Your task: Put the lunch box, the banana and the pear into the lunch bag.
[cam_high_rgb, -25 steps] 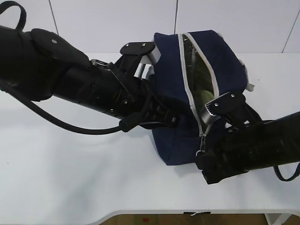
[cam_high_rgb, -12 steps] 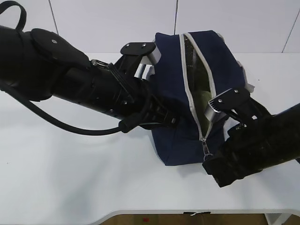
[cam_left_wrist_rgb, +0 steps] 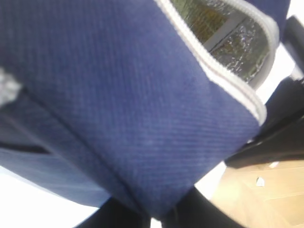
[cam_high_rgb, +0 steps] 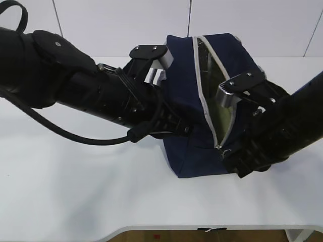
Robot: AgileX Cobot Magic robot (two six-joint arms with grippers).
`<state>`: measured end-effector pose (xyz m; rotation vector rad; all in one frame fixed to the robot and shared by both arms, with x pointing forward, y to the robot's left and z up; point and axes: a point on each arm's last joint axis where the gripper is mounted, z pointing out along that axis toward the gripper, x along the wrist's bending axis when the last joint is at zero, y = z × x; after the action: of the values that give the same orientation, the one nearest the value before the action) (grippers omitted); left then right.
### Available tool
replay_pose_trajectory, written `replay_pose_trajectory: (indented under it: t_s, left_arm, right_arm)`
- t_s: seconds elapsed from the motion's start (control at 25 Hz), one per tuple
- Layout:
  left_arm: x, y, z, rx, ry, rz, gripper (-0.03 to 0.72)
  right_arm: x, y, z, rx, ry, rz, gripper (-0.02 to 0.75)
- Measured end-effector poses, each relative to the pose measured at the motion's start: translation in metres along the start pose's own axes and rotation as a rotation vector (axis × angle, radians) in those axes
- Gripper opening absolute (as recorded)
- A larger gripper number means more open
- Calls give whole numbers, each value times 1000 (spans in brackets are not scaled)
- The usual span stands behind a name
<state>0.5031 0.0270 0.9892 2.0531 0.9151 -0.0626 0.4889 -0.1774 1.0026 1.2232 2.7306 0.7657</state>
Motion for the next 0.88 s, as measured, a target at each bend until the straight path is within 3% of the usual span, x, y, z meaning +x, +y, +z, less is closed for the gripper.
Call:
replay_pose_trajectory:
  t_s: [0.88]
  left_arm:
    - [0, 0, 0, 1, 1, 9, -6]
  right_arm:
    - [-1, 33, -37, 30, -28, -23, 6]
